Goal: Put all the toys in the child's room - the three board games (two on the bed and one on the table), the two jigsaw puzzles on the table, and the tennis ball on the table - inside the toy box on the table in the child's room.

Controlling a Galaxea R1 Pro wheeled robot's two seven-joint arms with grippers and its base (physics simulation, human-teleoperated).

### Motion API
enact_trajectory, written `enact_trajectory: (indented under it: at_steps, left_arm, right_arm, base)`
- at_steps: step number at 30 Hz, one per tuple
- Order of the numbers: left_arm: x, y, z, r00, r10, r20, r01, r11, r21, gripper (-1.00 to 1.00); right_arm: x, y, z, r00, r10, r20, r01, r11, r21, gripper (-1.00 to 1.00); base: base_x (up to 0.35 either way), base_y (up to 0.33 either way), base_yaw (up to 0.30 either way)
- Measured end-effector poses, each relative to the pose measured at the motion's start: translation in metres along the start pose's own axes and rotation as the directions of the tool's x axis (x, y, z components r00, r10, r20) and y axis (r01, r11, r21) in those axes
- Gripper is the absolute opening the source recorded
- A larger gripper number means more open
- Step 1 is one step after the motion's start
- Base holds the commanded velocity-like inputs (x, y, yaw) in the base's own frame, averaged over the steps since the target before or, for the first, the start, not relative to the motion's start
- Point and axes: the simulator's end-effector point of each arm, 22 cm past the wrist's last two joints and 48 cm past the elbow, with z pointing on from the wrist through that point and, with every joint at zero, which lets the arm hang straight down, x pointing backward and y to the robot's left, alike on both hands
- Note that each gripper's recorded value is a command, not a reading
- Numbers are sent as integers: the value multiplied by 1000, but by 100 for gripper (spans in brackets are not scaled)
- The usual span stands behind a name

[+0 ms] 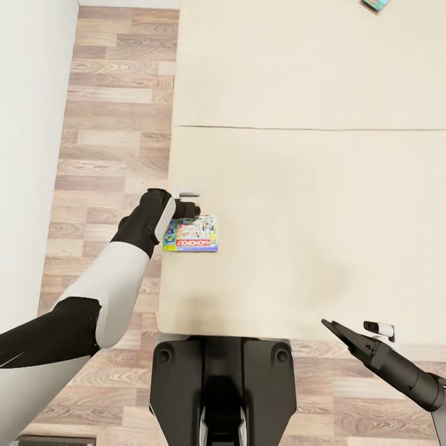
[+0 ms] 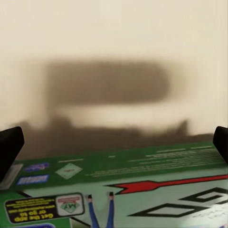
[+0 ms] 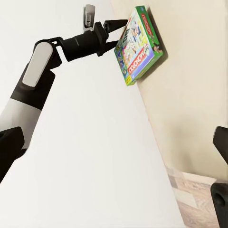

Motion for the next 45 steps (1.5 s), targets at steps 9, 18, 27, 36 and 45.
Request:
enact_trajectory:
  at_steps: [9, 18, 27, 36, 45]
  left_arm:
    - [0, 0, 0, 1000, 0, -1, 0, 1000, 0, 100]
    - [0, 0, 0, 1000, 0, 0, 0, 1000, 0, 100]
    - [-7, 0, -4, 1000, 0, 17, 0, 1000, 1, 100]
    - [-15, 0, -8, 999, -2, 37, 2, 1000, 1, 100]
    - [0, 0, 0, 1000, 0, -2, 0, 1000, -1, 100]
  right_arm:
    - [0, -1, 0, 1000, 0, 0, 0, 1000, 5, 100]
    - [0, -1, 0, 1000, 0, 0, 0, 1000, 6, 100]
    - [0, -1, 0, 1000, 0, 0, 0, 1000, 6, 100]
    - [0, -1, 0, 1000, 0, 0, 0, 1000, 6, 100]
    - [0, -1, 0, 1000, 0, 0, 0, 1000, 6, 100]
  base:
    - [-146, 0, 0]
    - [-67, 0, 0]
    - [-143, 0, 0]
    - [-48, 0, 0]
    - [-62, 0, 0]
